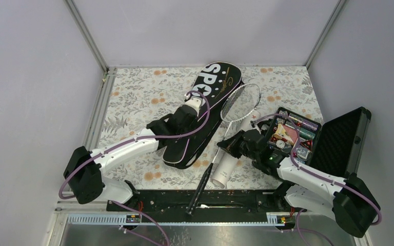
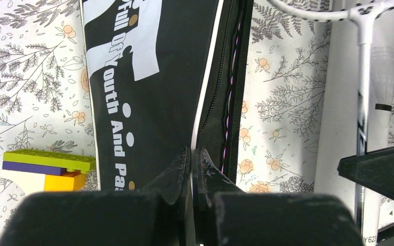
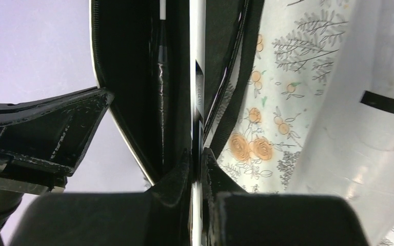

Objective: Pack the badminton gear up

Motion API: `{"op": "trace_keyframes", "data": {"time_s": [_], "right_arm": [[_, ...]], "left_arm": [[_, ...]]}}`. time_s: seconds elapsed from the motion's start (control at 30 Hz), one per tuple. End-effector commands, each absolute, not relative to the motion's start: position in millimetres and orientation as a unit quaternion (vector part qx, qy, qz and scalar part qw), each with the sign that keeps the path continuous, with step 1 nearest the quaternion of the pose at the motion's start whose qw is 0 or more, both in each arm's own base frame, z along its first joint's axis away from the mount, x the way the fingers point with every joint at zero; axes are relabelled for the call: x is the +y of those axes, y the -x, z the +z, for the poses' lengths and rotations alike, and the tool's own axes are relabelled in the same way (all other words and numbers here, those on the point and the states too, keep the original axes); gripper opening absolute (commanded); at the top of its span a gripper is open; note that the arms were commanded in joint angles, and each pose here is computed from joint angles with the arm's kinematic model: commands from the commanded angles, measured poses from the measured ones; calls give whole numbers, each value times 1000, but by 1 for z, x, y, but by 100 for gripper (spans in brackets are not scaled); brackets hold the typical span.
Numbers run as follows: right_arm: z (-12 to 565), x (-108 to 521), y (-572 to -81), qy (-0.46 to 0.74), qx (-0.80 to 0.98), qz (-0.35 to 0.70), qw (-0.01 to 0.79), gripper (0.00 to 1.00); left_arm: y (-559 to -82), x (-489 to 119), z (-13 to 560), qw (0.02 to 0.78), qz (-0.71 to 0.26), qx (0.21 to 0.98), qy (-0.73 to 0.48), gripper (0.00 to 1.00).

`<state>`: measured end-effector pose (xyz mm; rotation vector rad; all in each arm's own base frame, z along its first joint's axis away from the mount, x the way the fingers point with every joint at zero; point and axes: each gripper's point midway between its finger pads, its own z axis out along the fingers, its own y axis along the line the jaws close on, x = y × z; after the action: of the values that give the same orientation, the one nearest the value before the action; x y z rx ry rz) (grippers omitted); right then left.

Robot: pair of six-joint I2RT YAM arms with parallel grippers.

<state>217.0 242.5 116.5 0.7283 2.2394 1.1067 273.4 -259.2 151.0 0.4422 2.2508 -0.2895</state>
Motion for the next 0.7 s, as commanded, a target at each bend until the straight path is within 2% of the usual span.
{"op": "trace_keyframes", "data": {"time_s": [0.0, 0.37, 0.67], "right_arm": [[146, 268, -219, -261, 791, 500, 238, 0], [151, 283, -213, -232, 747, 594, 189, 0], [167, 289, -214, -189, 708, 649, 205, 0]], "left_arm": [[-279, -270, 183, 450, -165, 862, -164, 0], [-269, -277, 181, 447, -198, 849, -201, 0], [-264, -280, 180, 445, -211, 843, -218, 0]]}}
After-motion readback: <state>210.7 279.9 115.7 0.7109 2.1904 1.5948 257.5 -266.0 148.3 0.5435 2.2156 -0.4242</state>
